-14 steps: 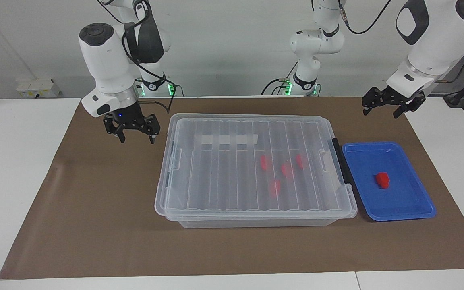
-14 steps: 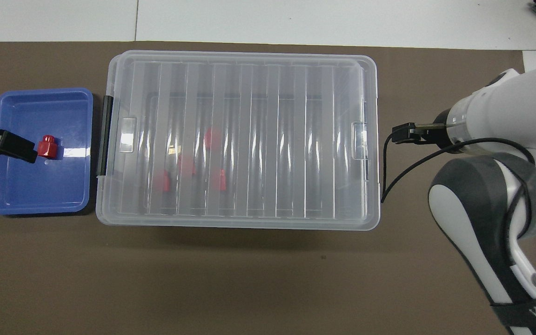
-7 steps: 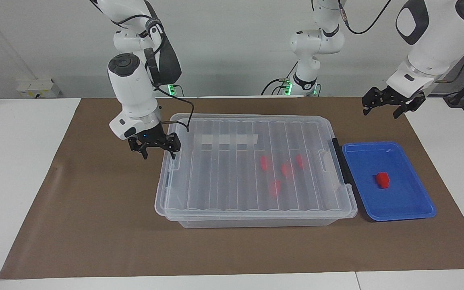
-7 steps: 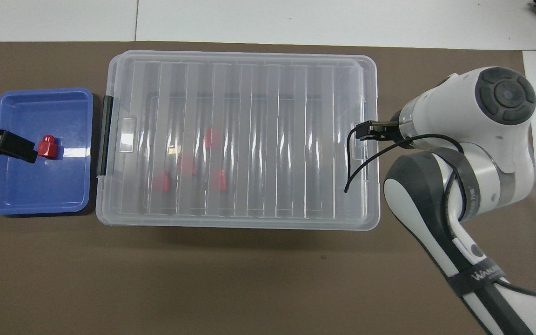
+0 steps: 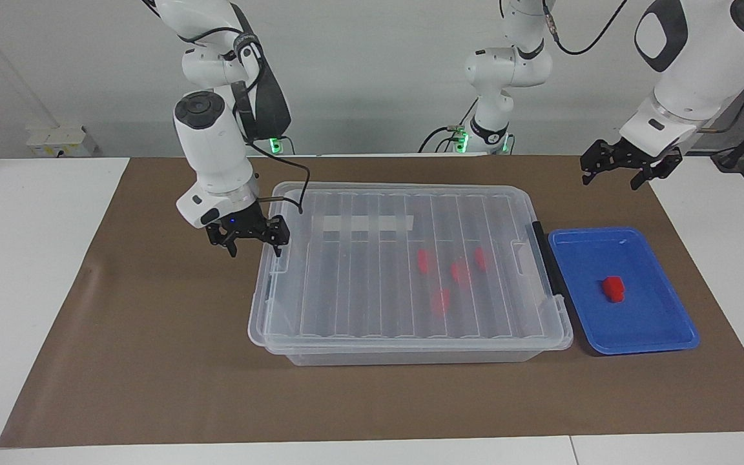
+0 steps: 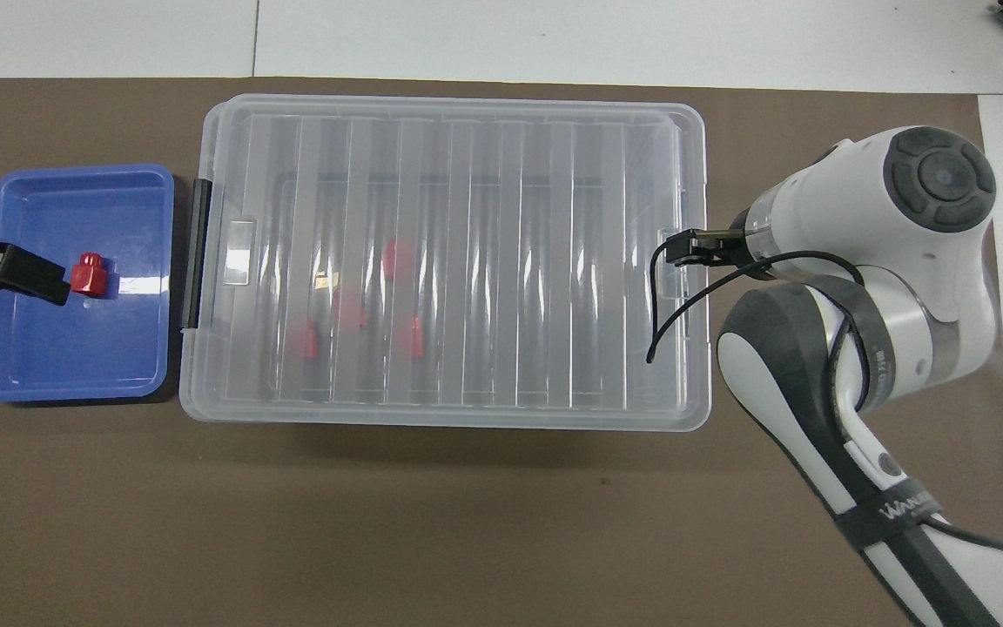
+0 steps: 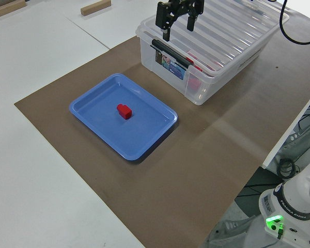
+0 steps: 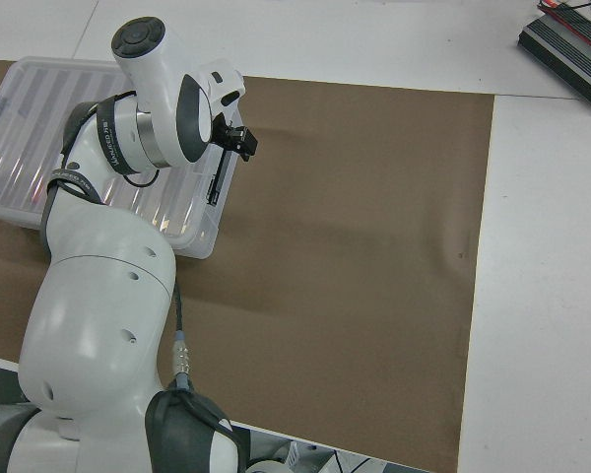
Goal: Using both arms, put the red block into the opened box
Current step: 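Slide the clear lid away from the blue tray with the right gripper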
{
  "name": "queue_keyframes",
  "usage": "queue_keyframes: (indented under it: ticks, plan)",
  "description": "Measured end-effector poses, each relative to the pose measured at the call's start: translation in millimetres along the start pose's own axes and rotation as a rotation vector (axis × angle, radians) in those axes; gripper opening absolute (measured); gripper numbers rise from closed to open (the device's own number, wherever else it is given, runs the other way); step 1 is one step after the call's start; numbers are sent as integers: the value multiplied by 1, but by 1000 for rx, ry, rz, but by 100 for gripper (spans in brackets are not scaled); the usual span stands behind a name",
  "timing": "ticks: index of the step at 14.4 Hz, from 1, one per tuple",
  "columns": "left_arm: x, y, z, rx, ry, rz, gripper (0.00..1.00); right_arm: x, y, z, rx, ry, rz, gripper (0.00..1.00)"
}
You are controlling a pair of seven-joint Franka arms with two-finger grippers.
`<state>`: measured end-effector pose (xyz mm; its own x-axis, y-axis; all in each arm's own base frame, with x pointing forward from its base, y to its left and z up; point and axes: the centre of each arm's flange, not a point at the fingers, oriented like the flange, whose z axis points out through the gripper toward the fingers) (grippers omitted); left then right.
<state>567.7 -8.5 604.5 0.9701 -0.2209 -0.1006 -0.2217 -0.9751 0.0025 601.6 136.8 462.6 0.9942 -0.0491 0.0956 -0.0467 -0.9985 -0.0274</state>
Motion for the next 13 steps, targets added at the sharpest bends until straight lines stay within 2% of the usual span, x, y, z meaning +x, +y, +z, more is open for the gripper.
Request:
queue_keyframes:
  ticks: [13]
  plan:
    - [0, 0, 0, 0, 0, 0, 100, 16, 86, 2, -41, -16, -168, 100]
